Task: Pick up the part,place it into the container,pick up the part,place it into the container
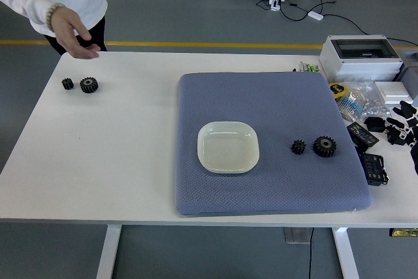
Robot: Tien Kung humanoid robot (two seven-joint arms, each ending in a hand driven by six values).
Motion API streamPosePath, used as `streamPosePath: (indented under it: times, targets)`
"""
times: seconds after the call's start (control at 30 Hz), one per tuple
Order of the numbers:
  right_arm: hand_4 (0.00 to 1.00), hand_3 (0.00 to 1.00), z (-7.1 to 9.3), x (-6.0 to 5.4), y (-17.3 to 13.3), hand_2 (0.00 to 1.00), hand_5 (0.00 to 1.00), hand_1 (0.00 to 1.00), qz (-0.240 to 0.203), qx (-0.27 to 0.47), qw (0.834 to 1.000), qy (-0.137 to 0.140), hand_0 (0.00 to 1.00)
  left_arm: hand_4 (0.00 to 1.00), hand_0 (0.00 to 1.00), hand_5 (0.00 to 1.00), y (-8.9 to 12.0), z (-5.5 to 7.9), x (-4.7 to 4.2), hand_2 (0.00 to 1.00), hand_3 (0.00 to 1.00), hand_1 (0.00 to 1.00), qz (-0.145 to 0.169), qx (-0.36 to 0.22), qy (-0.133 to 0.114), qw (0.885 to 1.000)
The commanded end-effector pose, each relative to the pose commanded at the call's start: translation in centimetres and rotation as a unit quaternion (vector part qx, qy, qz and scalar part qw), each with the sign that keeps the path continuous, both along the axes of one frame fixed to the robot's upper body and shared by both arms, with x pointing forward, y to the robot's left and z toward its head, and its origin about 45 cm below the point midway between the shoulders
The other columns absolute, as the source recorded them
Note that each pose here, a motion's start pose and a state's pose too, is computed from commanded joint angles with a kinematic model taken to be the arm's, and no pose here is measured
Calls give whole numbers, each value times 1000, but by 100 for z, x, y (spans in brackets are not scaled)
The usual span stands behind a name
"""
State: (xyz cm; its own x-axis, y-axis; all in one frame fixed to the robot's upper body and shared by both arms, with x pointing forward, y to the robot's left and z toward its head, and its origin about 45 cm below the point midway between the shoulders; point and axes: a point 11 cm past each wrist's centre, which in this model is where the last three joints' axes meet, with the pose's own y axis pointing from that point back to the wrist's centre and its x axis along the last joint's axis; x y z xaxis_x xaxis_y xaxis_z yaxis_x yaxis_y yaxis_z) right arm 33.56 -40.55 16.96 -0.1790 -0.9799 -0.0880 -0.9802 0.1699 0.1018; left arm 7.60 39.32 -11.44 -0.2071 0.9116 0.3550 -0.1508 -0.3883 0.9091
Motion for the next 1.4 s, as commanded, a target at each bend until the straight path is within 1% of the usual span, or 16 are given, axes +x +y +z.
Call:
streamPosePath:
  times: [0.17, 0.2, 0.27, 0.37, 0.4, 0.5, 0.57, 0.6, 0.67, 0.77, 0.87, 1.0, 1.03, 1.07, 1.27, 1.4]
  targets:
    - [998, 832, -9, -6, 7, 811, 692, 717, 2, -1, 1000, 2, 745, 691, 703, 627, 0, -2, -10, 707, 574, 686, 0, 0, 1, 1000]
    - [998, 832, -5, -4, 8, 821, 585, 722, 3, -5, 1000, 2, 745, 691, 702, 627, 0, -2, -11, 707, 574, 684, -1, 0, 2, 1000]
    - [998, 832, 18, 3, 4, 821, 585, 722, 4, -21, 1000, 0, 745, 691, 702, 627, -2, -2, -9, 707, 574, 684, -1, 0, 2, 1000]
    - [998, 832, 82, 34, -12, 821, 585, 722, 11, -66, 998, -1, 745, 691, 702, 627, -4, 0, 6, 707, 574, 684, -2, -1, 0, 1000]
    - [998, 845, 107, 48, -20, 848, 483, 754, 15, -81, 997, -2, 768, 691, 703, 626, -5, 0, 12, 707, 574, 684, -2, -1, -1, 1000]
    - [998, 845, 157, 76, -31, 848, 483, 754, 22, -113, 993, -2, 768, 691, 703, 626, -5, 2, 22, 707, 574, 684, -2, -1, -2, 1000]
    - [998, 845, 217, 119, -31, 848, 483, 754, 38, -153, 987, 2, 768, 691, 703, 626, -4, 4, 30, 707, 574, 684, -1, -1, -3, 1000]
    - [998, 868, 238, 135, -28, 853, 382, 761, 47, -178, 983, 5, 785, 692, 702, 626, -4, 5, 32, 705, 572, 683, 0, -1, -3, 1000]
    - [998, 868, 281, 177, -16, 853, 382, 761, 68, -219, 973, 13, 785, 692, 702, 626, -4, 6, 40, 705, 572, 683, 0, -1, -4, 1000]
    - [998, 868, 361, 263, 23, 853, 382, 761, 102, -292, 951, 22, 785, 692, 702, 626, -3, 8, 52, 705, 572, 683, 0, -1, -5, 1000]
    - [998, 849, 429, 337, 59, 848, 343, 758, 126, -342, 931, 24, 780, 693, 703, 626, -1, 10, 56, 707, 573, 683, 1, 0, -5, 1000]
    - [998, 849, 539, 476, 158, 848, 343, 758, 176, -437, 882, 31, 780, 693, 703, 626, -1, 11, 63, 707, 573, 683, 1, 0, -6, 1000]
    - [998, 837, 563, 509, 184, 841, 292, 747, 187, -459, 868, 32, 772, 694, 703, 626, 0, 11, 64, 707, 572, 683, 2, -1, -6, 1000]
    - [998, 837, 593, 549, 217, 841, 292, 747, 199, -483, 852, 31, 772, 694, 703, 626, -1, 11, 64, 707, 572, 683, 2, -1, -6, 1000]
    - [998, 817, 652, 693, 453, 833, 285, 741, 266, -568, 778, 42, 762, 693, 704, 623, -3, 12, 70, 708, 572, 683, 3, -1, -7, 1000]
    - [998, 817, 646, 712, 631, 833, 285, 741, 308, -585, 749, 46, 762, 693, 704, 623, -2, 12, 72, 708, 572, 683, 4, -2, -7, 1000]
